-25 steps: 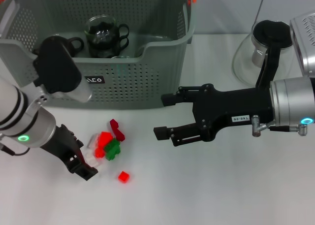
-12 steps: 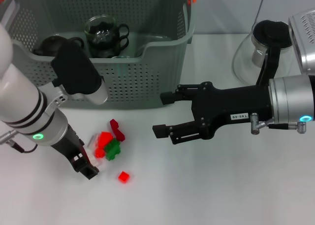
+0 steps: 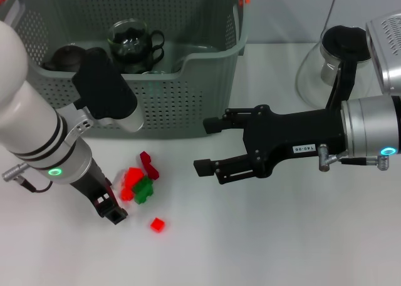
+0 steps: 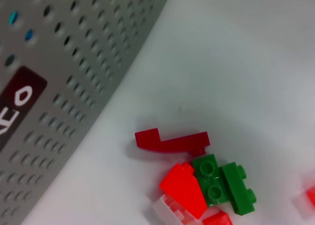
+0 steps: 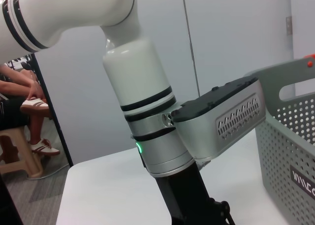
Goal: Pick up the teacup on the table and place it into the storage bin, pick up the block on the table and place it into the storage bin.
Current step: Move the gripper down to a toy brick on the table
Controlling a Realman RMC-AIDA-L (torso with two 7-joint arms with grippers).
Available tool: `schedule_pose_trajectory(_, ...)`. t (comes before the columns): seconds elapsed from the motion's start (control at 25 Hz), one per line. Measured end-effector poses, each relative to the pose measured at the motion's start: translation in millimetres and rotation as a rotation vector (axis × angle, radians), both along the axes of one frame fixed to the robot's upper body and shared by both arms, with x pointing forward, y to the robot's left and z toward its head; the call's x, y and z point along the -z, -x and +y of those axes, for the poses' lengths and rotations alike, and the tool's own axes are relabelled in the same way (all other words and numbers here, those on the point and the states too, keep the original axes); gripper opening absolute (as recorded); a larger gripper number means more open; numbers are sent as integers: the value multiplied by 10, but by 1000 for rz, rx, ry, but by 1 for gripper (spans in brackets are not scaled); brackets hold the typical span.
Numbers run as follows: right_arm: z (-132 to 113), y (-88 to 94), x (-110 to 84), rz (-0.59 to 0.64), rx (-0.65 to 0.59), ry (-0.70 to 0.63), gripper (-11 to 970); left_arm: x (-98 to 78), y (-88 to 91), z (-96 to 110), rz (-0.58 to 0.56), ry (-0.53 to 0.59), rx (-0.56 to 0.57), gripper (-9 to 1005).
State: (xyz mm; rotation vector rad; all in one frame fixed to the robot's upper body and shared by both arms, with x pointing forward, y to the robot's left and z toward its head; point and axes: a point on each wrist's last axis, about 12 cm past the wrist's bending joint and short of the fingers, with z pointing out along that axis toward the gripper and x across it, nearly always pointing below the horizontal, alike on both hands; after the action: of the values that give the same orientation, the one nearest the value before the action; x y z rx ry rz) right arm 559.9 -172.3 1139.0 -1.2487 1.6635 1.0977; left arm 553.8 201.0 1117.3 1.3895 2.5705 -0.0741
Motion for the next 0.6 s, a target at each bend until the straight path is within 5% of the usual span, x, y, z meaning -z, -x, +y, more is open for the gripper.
schedule_pose_trajectory(0.12, -3, -1, 0, 0, 2, 0, 889, 10, -11, -4, 0, -19, -3, 824)
schedule_pose_trajectory(0.24, -3, -9, -1, -3, 6, 0, 889, 20, -9, -19, 3, -26, 2, 689)
schedule_pose_trajectory(0.6, -3, -17, -3, -16, 8, 2, 889, 22, -6, -71, 11, -36, 19, 669)
